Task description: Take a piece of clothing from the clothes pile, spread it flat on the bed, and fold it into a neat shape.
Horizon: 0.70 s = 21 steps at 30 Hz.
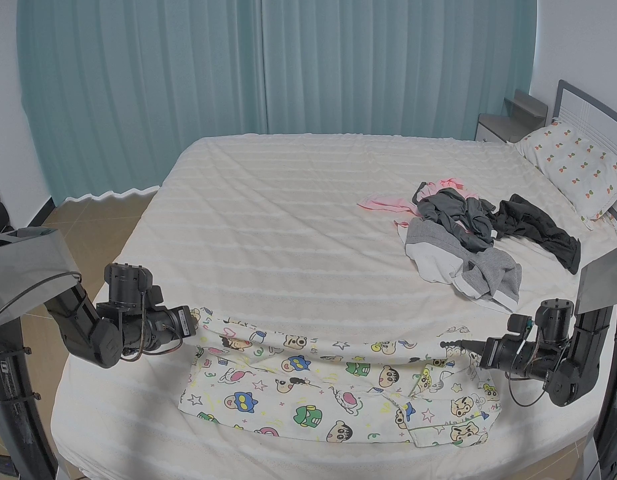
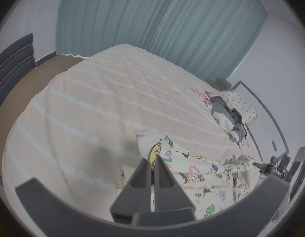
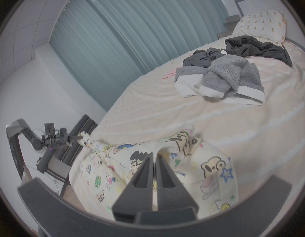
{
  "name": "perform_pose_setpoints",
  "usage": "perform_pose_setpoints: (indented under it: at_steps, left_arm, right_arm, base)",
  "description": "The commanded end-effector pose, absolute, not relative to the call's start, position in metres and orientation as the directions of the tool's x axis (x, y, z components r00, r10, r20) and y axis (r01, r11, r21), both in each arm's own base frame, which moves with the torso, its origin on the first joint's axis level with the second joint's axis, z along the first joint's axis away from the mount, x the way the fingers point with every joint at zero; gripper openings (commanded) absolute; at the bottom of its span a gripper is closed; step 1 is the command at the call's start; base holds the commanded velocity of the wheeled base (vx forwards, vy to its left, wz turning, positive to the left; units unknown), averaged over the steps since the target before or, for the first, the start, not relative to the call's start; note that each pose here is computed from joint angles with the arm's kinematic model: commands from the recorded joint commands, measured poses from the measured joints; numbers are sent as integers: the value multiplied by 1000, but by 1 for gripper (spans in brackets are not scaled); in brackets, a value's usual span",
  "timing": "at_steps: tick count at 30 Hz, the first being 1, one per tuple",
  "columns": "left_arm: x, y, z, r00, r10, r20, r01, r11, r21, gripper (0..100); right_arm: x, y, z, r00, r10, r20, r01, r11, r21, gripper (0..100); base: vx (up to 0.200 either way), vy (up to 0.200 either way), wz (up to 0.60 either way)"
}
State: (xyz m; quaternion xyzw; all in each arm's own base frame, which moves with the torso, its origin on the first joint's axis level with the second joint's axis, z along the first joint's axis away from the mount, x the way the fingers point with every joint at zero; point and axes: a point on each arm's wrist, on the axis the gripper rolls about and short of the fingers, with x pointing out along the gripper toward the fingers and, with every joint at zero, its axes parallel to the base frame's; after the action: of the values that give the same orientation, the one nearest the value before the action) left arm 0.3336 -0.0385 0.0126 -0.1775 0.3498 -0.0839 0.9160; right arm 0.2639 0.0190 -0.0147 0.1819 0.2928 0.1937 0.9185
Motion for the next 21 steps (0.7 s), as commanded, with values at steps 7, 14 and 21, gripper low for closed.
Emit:
perform_pose_setpoints:
  at_steps: [7,14,21]
  left_arm:
    - [314,-38,-16,697,-278,-661,55,940,-338,0]
    - [310,-38,-27,674,-276,-685,45,941,-335,0]
    - [310,-38,-28,671,-278,-688,44,941,-337,100]
  right_arm:
    - [227,18,-51,611,460,-644,-261,885,385,0]
    - [220,19,-58,573,462,-676,-264,886,381,0]
    - [214,19,-46,594,465,-657,-279,884,375,0]
  base:
    - [0,0,0]
    - [0,0,0]
    - [0,0,0]
